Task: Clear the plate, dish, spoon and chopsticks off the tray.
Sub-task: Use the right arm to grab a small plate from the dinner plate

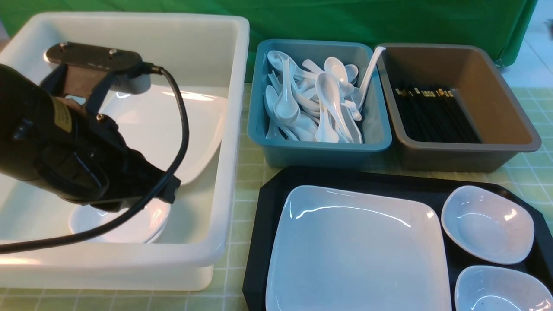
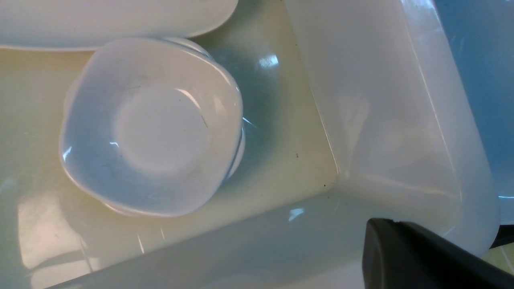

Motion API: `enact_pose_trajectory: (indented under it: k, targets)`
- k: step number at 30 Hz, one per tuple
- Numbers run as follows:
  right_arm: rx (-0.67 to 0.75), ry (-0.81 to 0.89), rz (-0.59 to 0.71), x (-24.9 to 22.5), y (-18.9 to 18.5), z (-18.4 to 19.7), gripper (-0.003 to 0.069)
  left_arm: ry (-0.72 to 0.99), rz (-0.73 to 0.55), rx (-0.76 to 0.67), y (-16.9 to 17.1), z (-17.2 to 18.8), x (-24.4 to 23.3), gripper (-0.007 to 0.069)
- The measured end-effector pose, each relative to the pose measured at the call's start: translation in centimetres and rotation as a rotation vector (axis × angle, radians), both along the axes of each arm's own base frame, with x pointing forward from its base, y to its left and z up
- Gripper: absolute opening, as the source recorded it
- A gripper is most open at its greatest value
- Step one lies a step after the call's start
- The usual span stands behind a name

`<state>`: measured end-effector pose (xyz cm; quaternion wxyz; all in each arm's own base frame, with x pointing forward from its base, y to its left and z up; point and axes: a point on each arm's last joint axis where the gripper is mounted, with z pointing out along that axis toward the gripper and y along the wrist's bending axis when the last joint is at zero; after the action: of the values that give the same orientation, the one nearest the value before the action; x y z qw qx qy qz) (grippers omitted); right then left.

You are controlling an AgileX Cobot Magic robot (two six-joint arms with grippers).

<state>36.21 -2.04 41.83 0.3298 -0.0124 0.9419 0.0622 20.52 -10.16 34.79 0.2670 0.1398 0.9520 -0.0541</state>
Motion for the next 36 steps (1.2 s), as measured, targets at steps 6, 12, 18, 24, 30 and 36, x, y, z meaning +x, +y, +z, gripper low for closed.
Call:
enact_pose_trajectory:
  k: [6, 12, 18, 24, 30, 36]
  targets:
    - [-0.052, 0.053, 0.155, -9.5, 4.9, -1.7, 0.0041, -0.032, -0.01, -0.031, -0.3, 0.2, 0.2, -0.0008]
    - [-0.142, 0.117, 0.398, -14.0, 9.4, -11.2, 0.0288, -0.029, -0.041, -0.069, -0.7, 0.3, 0.1, -0.0008]
    - [-0.33, 0.213, 0.4, -13.2, 9.1, -17.2, 0.0519, -0.017, -0.074, -0.093, -1.0, 0.3, 0.0, -0.0008]
    - [-0.38, 0.299, 0.402, -11.0, 9.3, -21.0, 0.055, -0.017, -0.082, -0.095, -1.1, 0.3, -0.1, -0.0008]
    - [-0.381, 0.34, 0.41, -9.8, 9.7, -23.5, 0.0552, -0.018, -0.086, -0.092, -1.1, 0.3, -0.1, -0.0008]
    - [-0.357, 0.296, 0.385, -8.8, 10.1, -23.6, 0.0552, -0.019, -0.089, -0.09, -1.1, 0.3, 0.0, -0.0008]
